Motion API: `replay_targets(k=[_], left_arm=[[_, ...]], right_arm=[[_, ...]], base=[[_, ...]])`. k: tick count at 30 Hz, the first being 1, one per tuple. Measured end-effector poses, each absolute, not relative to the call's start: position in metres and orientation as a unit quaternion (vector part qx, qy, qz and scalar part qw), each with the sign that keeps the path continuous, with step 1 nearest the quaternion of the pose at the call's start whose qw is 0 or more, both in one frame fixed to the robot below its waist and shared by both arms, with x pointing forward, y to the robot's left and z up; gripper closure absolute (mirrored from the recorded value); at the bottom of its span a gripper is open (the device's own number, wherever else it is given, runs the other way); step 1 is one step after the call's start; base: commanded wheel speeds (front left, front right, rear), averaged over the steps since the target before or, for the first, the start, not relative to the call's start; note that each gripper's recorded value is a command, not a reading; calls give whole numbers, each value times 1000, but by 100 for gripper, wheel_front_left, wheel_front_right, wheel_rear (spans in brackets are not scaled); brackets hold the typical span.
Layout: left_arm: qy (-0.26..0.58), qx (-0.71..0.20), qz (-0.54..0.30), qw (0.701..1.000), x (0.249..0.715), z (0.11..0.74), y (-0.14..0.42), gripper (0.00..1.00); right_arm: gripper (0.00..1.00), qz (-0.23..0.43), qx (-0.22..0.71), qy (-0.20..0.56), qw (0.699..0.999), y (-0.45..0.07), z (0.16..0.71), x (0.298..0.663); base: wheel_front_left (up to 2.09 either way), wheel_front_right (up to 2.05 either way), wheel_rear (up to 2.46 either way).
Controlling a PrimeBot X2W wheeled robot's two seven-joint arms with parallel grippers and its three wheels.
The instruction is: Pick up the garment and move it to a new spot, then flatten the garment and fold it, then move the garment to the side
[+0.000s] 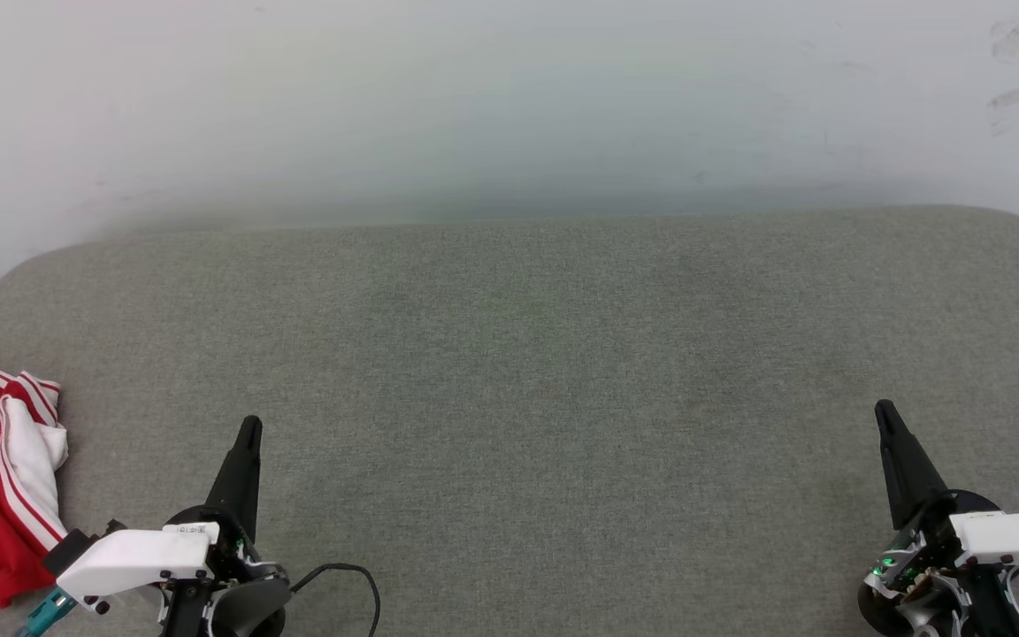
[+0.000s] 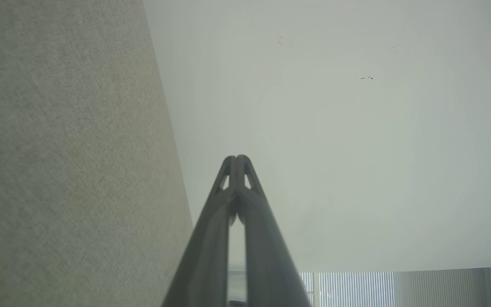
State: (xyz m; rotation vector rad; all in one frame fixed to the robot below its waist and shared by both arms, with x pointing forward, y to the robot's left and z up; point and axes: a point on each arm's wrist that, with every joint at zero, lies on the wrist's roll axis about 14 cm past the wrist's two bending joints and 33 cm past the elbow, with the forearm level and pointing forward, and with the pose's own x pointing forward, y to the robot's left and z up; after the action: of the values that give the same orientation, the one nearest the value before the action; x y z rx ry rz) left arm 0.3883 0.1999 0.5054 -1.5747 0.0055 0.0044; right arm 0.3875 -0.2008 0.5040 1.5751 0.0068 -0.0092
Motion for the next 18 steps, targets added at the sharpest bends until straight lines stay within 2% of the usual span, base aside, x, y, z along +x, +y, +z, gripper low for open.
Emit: replay_targets(k=[18], left_arm=[[3,-708,2,706,388,505,200,100]], right_arm=[[100,-4,709,3,706,-201,504,388]], base=[[0,0,0]])
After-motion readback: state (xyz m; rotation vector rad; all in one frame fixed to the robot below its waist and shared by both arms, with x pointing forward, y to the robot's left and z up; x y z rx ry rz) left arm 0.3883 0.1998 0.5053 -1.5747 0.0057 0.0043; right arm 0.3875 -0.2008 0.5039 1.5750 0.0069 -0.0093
